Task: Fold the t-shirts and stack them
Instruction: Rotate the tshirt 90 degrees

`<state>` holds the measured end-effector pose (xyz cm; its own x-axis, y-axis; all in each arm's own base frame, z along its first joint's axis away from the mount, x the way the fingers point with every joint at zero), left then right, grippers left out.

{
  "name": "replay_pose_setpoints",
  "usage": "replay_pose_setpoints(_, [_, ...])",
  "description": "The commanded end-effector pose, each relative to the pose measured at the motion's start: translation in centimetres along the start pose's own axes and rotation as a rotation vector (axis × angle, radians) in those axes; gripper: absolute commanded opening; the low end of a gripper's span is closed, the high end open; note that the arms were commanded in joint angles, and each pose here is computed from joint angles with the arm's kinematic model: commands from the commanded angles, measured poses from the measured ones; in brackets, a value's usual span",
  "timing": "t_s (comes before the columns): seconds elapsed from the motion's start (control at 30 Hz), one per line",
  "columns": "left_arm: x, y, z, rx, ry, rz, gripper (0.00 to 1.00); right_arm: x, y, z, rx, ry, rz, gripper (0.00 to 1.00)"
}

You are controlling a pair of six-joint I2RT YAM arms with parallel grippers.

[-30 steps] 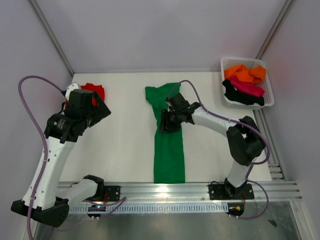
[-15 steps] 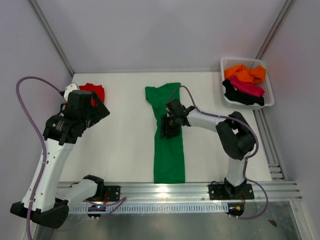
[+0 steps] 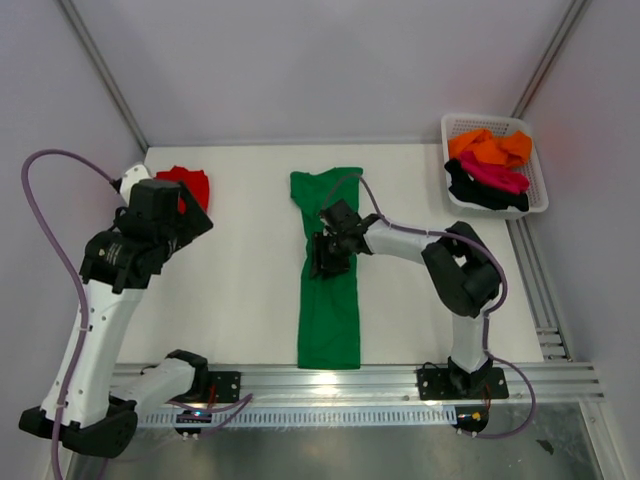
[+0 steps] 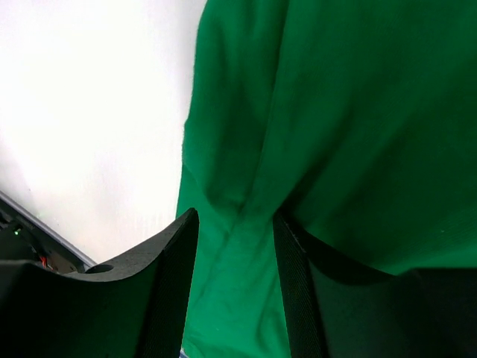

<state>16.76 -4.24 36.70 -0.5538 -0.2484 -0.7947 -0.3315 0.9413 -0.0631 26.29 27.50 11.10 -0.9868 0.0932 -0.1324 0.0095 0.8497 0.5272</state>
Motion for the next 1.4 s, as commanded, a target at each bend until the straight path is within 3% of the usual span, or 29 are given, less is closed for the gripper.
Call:
replay_pose_setpoints(0.0, [-0.8,-0.2,-0.1,0.001,-0.028,-0.001,0.95,2.1,0.8,0.6,-0.003,0.078,-0.02,0.49])
replay_pose_setpoints(0.17, [-1.1,-0.9,0.4,0.027,-0.017,-0.008,0.95,4.7,1.1,-0.3,0.009,0.127,-0.078,0.5])
replay_pose_setpoints(0.63, [-1.0,-2.2,1.8,0.08,0.021,0.015,0.95,3.3,2.1,-1.3,-0.012,-0.005,-0.144,0.49])
replay_pose_setpoints(1.07, [0.1,-2.5,3.4,0.065,0.073,0.058,0.95,-3.9,6.8,-5.7,-0.001,-0.257,-0.215,0.49])
replay_pose_setpoints(1.2, [0.2,-2.5,3.4,0.065,0.08,0.06,0.95,-6.5,5.3,-4.0,0.066,-0.249,-0.164,0.5])
replay_pose_setpoints(1.37, [0.4,-2.2,3.4,0.046,0.075,0.07,0.95,-9.5,4.4,-2.5,0.116,-0.333,-0.16,0.5])
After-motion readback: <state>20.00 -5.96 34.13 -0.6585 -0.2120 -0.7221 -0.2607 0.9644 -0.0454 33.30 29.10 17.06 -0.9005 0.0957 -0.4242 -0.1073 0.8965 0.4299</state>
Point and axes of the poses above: each gripper's point midway between its finger pads, its own z axis out along the fingers, its own y axis along the line the jaws close on, x = y × z, the point moved 10 cm from there along -z, back along the fingers, and after that the axes turned 13 degrees about z, right-handed, at the moved point
